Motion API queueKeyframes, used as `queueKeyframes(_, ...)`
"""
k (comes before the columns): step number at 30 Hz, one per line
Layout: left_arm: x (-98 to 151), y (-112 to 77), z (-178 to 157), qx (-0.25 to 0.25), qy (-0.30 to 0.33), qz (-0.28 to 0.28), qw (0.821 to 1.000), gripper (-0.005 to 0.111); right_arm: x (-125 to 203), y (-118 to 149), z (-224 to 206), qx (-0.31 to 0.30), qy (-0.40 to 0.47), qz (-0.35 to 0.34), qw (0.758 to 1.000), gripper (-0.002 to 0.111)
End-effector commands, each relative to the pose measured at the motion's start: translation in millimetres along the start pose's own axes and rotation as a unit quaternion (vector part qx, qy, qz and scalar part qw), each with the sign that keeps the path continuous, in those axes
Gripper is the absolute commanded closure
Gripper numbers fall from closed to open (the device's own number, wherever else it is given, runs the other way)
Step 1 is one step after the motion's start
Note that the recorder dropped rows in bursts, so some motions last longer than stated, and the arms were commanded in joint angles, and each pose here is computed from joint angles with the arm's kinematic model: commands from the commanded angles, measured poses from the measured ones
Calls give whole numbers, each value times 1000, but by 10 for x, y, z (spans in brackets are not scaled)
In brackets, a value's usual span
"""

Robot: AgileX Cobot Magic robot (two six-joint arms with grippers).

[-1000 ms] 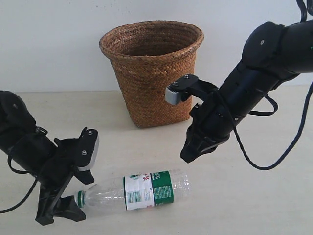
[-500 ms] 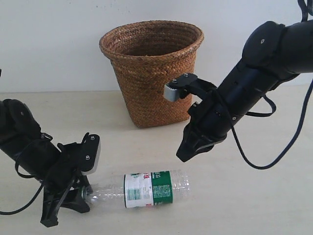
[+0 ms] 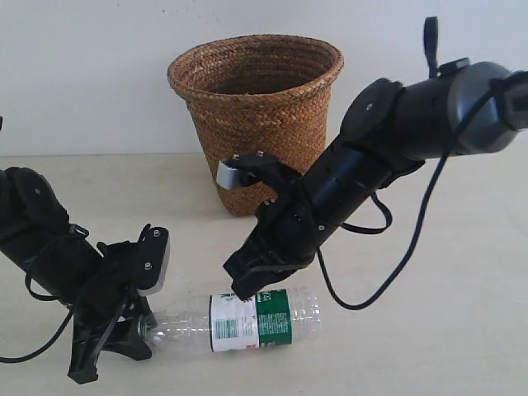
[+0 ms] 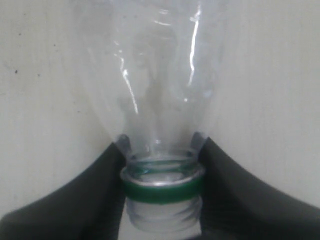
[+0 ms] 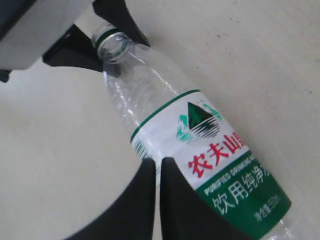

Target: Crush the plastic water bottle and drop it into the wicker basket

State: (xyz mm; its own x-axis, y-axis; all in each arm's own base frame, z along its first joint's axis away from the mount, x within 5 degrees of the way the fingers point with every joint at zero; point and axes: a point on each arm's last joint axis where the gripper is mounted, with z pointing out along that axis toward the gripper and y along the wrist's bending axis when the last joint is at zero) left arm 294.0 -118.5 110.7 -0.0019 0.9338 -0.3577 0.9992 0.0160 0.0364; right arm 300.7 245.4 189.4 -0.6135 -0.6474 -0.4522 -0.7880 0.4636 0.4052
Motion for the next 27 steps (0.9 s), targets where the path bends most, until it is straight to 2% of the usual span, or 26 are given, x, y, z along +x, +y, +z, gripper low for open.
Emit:
queueKeyframes(1,-3,-24,23,9,0,0,1000,102,-54,-83,146,-19,17,22,999,108)
queueKeyframes(15,0,-19,23,6,1,1,1000,102,189,-408,560,21,94,46,994,108)
queueKeyframes(27,-2,-18,23,6,0,0,1000,102,280,-549,752,26,147,73,986,108)
